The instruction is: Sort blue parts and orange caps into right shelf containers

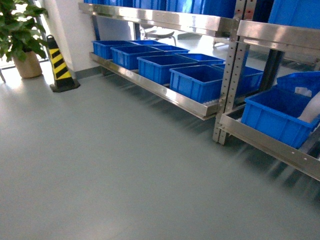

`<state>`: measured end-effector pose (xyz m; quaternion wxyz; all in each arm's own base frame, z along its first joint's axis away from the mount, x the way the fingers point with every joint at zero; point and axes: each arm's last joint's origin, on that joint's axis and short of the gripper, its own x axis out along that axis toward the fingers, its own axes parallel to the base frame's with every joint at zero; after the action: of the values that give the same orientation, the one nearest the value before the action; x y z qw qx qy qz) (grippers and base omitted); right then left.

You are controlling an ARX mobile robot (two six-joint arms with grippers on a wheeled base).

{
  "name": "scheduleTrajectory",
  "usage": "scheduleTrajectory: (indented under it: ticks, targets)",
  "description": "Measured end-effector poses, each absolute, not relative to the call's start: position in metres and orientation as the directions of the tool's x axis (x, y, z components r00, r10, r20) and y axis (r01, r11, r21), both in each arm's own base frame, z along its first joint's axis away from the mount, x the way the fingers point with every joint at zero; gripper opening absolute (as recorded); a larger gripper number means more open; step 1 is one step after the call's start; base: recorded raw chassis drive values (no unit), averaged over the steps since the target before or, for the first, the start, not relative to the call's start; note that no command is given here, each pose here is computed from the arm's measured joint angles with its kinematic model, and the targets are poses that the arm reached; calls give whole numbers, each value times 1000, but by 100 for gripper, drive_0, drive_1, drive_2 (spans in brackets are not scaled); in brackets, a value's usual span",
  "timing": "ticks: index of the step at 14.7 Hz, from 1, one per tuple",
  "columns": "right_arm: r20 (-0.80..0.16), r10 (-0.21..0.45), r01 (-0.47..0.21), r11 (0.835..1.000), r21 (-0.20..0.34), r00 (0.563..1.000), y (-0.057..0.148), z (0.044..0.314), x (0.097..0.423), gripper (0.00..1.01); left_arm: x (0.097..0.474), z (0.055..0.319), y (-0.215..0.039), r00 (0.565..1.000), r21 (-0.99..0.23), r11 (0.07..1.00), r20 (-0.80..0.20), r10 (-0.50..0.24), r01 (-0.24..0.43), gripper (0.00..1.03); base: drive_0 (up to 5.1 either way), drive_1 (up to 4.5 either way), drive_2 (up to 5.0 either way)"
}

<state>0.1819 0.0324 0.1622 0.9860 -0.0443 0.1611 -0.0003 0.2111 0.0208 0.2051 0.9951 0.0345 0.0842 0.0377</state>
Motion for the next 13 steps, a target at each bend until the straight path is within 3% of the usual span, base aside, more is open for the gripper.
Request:
scheduleTrajectory:
  ticks: [13]
  targets:
    - [-318,-15,-14,996,-87,948,32,162,182,43,211,205,21,983,75,995,-165,80,-68,44,-160,-160,-160]
